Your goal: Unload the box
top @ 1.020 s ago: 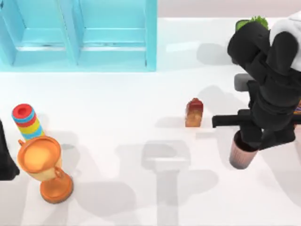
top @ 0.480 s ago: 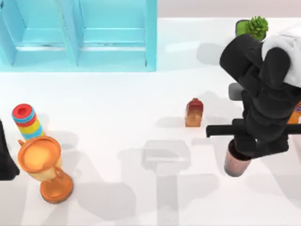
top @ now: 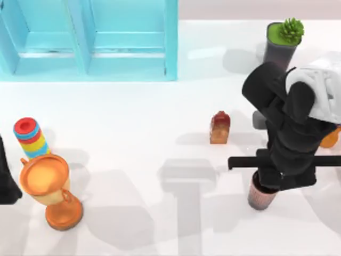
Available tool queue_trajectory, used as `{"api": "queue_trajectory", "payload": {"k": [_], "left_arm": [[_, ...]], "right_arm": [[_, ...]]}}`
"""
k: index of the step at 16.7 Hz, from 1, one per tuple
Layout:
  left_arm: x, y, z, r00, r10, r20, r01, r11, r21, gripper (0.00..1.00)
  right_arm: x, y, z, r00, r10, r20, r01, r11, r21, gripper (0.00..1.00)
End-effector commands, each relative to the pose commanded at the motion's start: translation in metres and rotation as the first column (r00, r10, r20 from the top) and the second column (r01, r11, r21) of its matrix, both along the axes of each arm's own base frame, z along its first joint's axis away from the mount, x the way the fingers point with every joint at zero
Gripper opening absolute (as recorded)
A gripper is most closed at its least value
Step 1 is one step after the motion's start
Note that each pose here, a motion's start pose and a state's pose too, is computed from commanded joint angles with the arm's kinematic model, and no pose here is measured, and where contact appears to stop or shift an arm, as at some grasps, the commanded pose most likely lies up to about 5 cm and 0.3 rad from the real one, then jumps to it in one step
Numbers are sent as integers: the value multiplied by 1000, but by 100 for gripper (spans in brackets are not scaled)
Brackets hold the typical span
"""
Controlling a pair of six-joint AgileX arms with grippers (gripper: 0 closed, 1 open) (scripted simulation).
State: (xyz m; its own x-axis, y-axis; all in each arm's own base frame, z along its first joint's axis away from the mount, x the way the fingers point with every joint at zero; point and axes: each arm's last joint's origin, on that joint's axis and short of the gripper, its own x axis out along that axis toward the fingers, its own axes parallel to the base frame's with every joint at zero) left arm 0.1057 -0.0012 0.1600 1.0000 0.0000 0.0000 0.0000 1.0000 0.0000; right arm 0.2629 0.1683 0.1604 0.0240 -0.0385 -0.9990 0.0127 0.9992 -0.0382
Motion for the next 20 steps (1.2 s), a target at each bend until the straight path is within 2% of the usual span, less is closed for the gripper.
{"api": "queue_trajectory", "payload": {"k": [2, 15, 20], "left_arm": [[0, 0, 0, 1000, 0, 0, 0, 1000, 0, 100], [0, 0, 0, 1000, 0, 0, 0, 1000, 0, 100], [0, 0, 0, 1000, 0, 0, 0, 1000, 0, 100]], "right_arm": [[0, 0, 0, 1000, 0, 0, 0, 1000, 0, 0], [0, 0, 0, 1000, 0, 0, 0, 1000, 0, 98], [0, 0, 0, 1000, 0, 0, 0, 1000, 0, 100]]}}
